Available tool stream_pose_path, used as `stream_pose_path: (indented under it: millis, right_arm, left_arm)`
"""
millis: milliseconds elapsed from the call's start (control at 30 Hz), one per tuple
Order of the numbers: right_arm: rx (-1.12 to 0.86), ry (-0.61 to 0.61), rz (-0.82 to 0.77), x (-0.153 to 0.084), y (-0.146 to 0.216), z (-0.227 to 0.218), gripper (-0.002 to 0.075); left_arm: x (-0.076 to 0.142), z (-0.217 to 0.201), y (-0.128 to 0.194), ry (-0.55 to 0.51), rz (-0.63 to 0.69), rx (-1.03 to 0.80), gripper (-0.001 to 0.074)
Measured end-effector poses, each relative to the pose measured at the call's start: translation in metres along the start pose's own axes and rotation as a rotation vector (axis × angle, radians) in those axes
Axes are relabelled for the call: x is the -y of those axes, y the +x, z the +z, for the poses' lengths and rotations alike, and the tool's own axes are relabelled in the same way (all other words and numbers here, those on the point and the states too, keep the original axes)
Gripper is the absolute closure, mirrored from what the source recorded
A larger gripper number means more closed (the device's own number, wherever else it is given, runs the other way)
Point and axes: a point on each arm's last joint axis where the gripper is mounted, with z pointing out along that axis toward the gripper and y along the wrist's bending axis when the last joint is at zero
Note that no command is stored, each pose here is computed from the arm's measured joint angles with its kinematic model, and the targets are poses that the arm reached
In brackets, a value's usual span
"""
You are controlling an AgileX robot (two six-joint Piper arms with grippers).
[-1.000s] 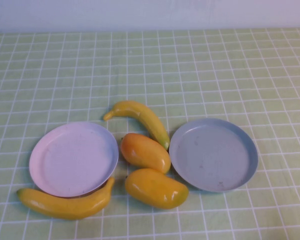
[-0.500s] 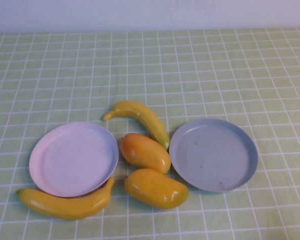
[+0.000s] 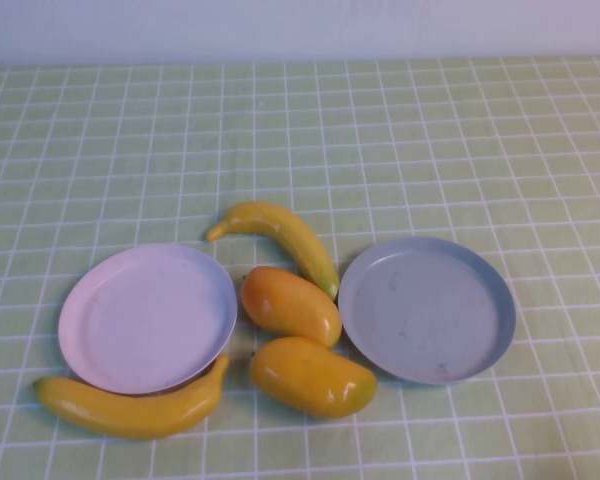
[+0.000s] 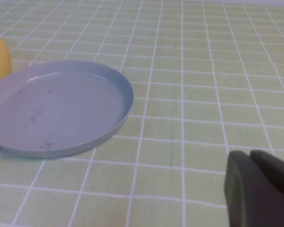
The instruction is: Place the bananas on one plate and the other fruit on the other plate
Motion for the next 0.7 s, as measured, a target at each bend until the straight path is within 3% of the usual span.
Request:
stream_pose_path:
  millis: [167,333,467,567,700]
  right_arm:
    - [0.0,0.0,0.0,0.0,0.0,0.0,0.0743]
    - [0.0,0.0,0.0,0.0,0.0,0.0,0.0743]
    - [0.0,0.0,0.0,0.0,0.0,0.0,0.0743]
    - [0.0,0.0,0.0,0.0,0.0,0.0,0.0743]
    - [0.0,0.0,0.0,0.0,0.0,0.0,0.0743]
  left_arm:
    - [0.032,0.006,-0.034,-0.021,0.145,-0.233,0.0738]
    - [0.057,0.025,-0.062,0.011,0.393,-0.494,0.0738]
    - [0.076,0.043,-0.078,0.142,0.582,-0.631,0.0738]
    - [0.089,0.062,-0.086,0.301,0.718,-0.712,0.0738]
    - [0.098,0.093,-0.094,0.392,0.79,-0.791,0.0738]
